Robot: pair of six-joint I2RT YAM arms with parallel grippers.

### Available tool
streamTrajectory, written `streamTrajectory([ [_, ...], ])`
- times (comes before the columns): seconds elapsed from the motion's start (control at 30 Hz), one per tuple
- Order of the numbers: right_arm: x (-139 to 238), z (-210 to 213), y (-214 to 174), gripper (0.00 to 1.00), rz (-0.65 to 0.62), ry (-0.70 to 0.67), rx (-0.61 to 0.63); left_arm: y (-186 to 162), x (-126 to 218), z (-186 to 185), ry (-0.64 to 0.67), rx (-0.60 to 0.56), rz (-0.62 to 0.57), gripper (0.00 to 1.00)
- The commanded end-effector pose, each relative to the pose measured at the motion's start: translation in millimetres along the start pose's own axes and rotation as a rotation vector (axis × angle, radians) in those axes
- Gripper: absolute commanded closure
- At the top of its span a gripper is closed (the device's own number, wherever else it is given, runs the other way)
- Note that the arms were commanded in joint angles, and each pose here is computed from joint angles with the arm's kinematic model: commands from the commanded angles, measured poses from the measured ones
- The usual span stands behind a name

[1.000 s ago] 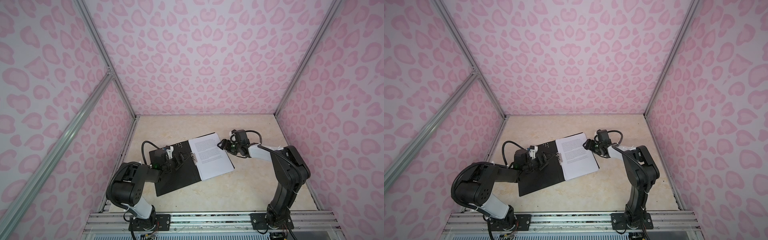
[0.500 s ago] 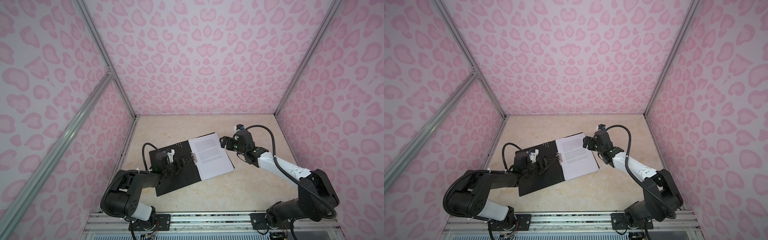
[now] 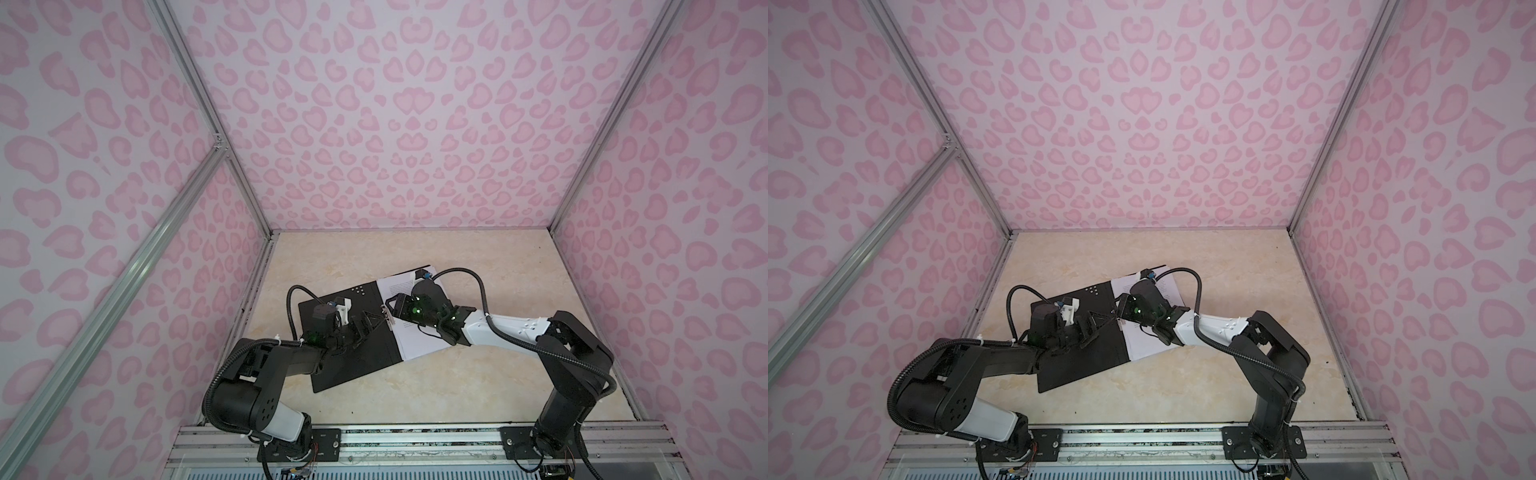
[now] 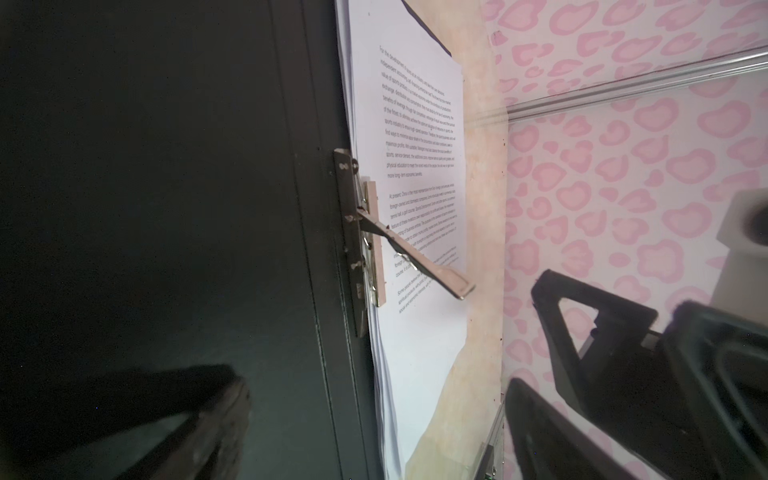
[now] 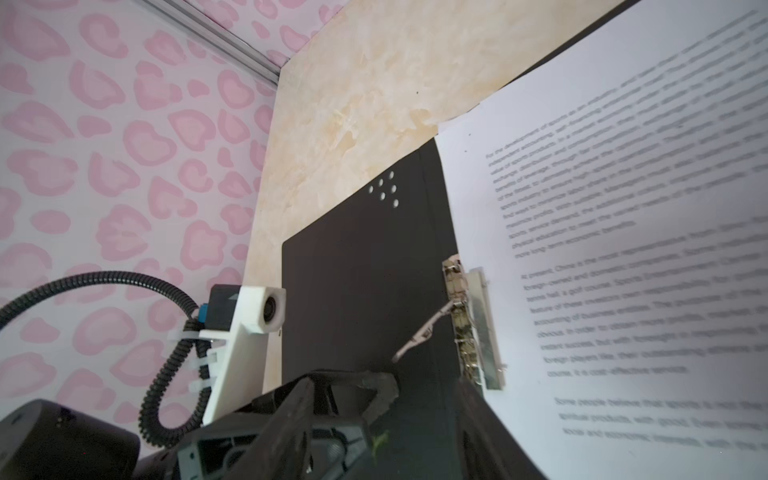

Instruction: Put the files into the folder

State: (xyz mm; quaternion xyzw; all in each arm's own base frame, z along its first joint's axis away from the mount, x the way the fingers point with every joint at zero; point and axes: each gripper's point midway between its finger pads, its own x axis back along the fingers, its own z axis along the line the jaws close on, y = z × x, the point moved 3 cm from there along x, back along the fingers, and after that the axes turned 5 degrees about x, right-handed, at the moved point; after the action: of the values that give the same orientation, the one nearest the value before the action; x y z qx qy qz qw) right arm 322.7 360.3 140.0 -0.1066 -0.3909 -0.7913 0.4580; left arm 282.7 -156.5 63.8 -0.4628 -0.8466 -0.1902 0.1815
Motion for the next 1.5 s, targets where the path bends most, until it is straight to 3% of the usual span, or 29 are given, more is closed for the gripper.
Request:
streamTrajectory([
  [0.0,-10.5,11.3,5.8,0.47,-0.014,0.037,-0.092,-6.9,4.1,22.6,0.089,0.097,-0.005,0.03],
  [0.1,-16.2,15.3,2.0,0.51,-0.002,0.039,-0.116,-0.7,15.7,0.6,-0.028,0.065,-0.053,0.03],
  [0.2,-17.3,13.8,-2.1,0.51,0.004,0.014,-0.130,5.4,31.0,-10.7,-0.066,0.021,-0.125,0.03],
  [0.4,-23.1,10.2,-12.8,0.52,0.031,-0.034,-0.137,17.0,52.6,0.4,-0.021,0.033,-0.246,0.03],
  [0.83,-27.0,0.1,-29.3,0.61,0.072,-0.084,-0.199,13.0,32.9,34.4,0.062,0.160,-0.166,0.03],
  [1.47,-41.8,-12.1,-29.8,0.72,0.068,-0.076,-0.270,12.4,30.5,35.9,0.063,0.167,-0.155,0.03],
])
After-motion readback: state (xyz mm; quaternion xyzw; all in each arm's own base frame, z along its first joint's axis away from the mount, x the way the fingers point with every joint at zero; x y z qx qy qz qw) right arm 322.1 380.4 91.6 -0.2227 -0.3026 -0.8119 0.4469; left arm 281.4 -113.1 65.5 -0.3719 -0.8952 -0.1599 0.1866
